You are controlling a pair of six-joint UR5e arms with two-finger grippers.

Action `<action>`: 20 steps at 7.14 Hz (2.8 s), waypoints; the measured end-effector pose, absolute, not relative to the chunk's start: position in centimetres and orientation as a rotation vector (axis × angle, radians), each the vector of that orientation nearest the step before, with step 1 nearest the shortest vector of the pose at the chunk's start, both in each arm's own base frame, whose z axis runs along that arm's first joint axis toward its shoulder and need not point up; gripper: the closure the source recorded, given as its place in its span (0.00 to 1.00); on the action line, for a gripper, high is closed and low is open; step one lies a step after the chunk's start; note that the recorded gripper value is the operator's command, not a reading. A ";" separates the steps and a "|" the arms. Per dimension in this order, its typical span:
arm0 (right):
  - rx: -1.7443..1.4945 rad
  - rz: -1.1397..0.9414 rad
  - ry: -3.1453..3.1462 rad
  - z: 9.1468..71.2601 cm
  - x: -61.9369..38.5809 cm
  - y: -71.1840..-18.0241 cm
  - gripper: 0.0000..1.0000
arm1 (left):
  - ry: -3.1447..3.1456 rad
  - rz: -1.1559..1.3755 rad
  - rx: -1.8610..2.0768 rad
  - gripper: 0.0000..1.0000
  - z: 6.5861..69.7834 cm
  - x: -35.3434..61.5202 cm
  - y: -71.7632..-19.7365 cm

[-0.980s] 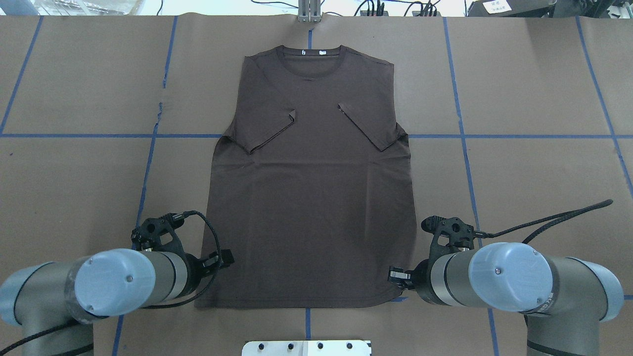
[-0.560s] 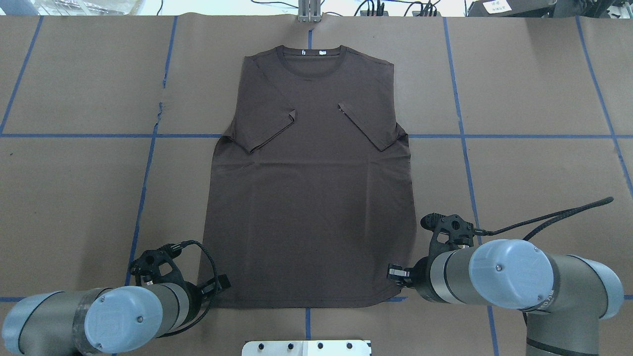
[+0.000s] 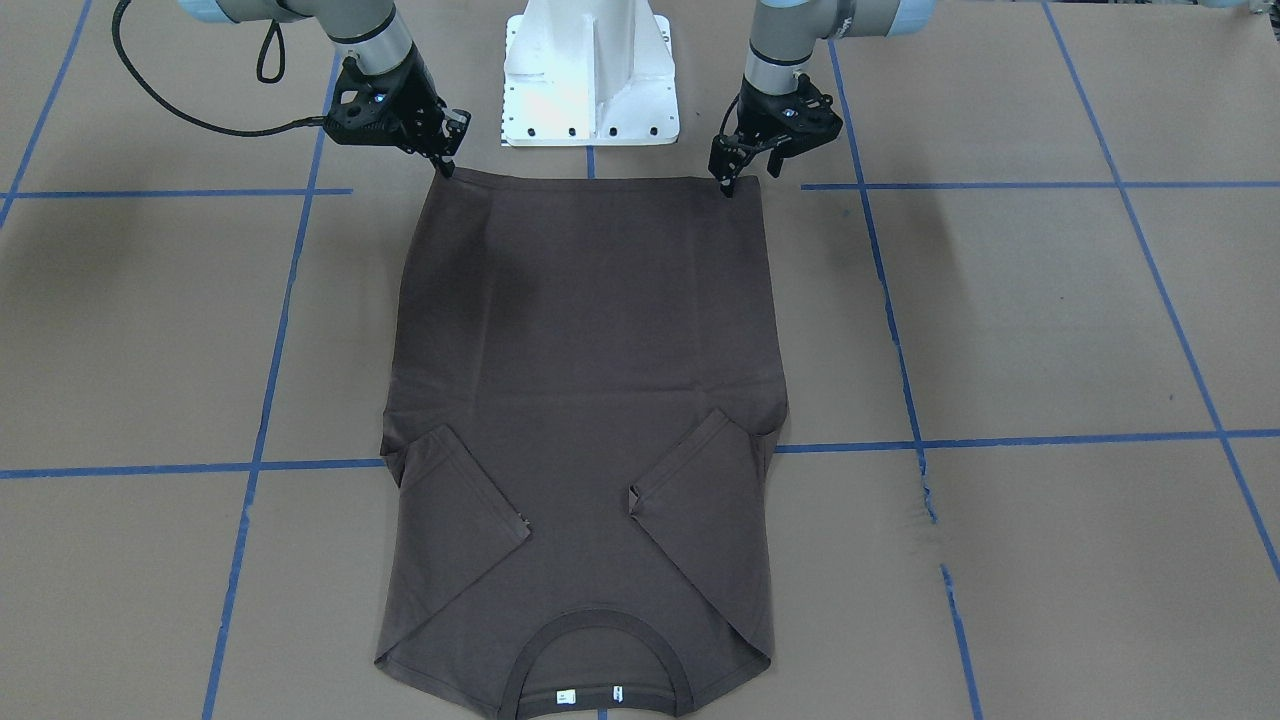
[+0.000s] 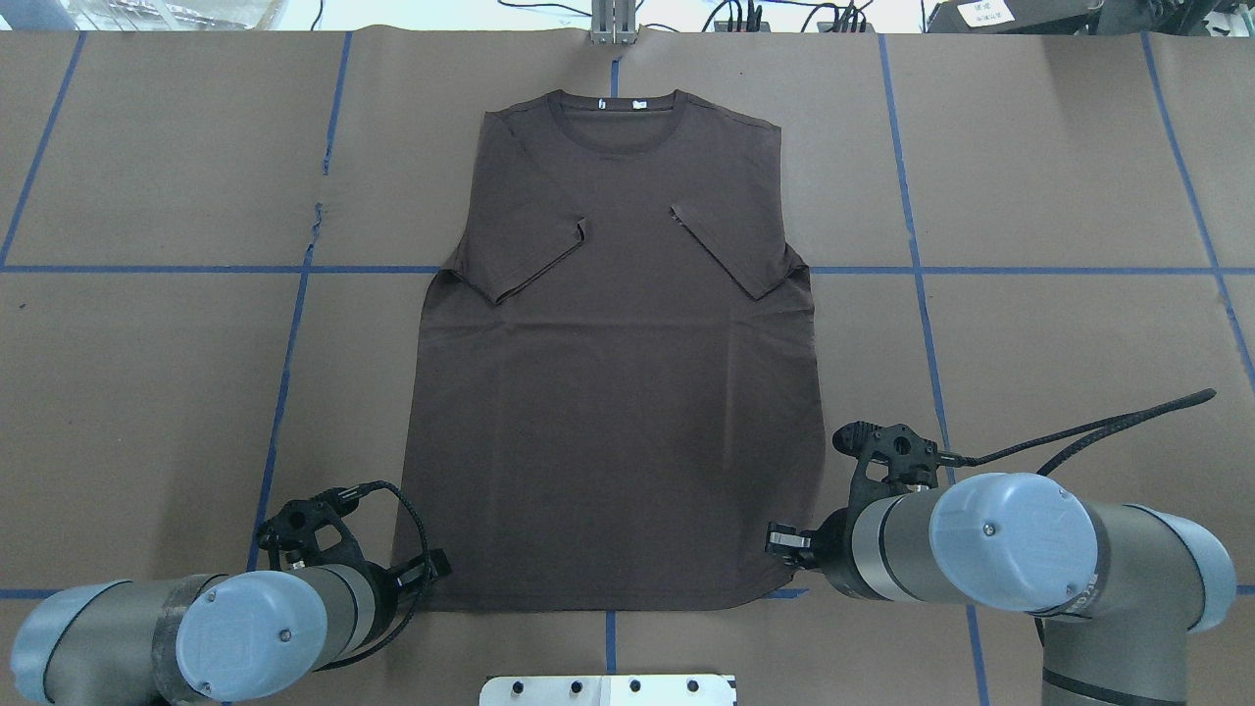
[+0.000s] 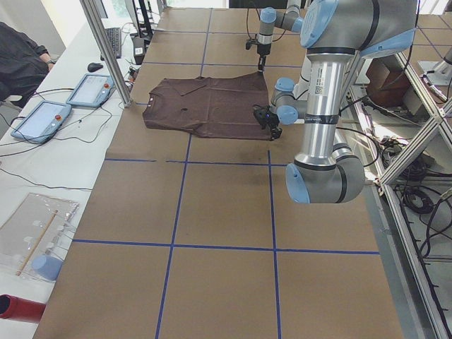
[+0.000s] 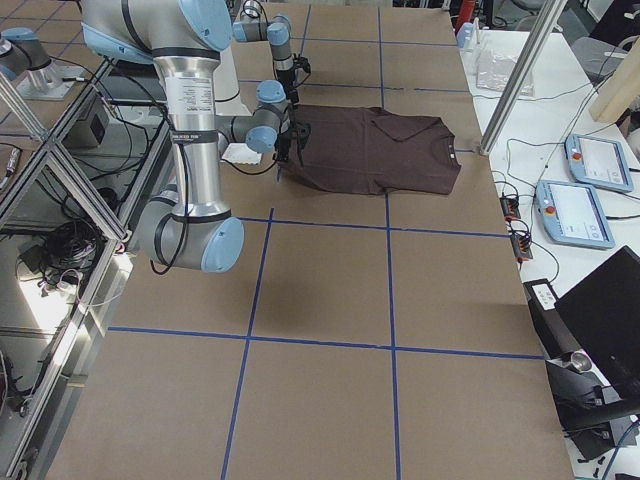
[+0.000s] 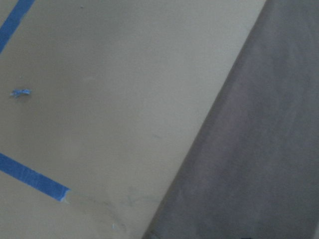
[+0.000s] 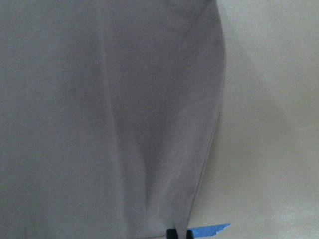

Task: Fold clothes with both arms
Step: 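Grasp both hem corners with the left and right grippers, then lift the hem with both grippers and fold it toward the collar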

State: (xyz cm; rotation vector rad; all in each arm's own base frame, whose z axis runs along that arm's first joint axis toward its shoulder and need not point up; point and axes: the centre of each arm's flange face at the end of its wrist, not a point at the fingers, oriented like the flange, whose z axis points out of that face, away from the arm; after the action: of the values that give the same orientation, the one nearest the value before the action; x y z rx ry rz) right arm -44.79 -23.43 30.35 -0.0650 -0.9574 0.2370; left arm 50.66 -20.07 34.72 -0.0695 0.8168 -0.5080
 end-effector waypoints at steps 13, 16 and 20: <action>-0.206 0.148 -1.038 27.3 -39.6 -23.1 1.00 | 0.838 -0.397 -0.055 1.00 27.0 44.1 -18.1; -0.313 0.076 -1.084 25.6 -35.4 -21.2 1.00 | 0.866 -0.296 -0.101 1.00 23.0 40.4 -13.9; -0.146 0.105 -1.133 24.9 -33.8 -29.0 1.00 | 0.921 -0.272 0.016 1.00 20.3 37.6 -20.4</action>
State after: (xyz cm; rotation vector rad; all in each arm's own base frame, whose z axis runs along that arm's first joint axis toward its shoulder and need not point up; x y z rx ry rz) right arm -33.83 -28.99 24.90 -0.1462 -1.1333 0.1048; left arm 37.61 -20.37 20.35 0.0161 0.9209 -0.2724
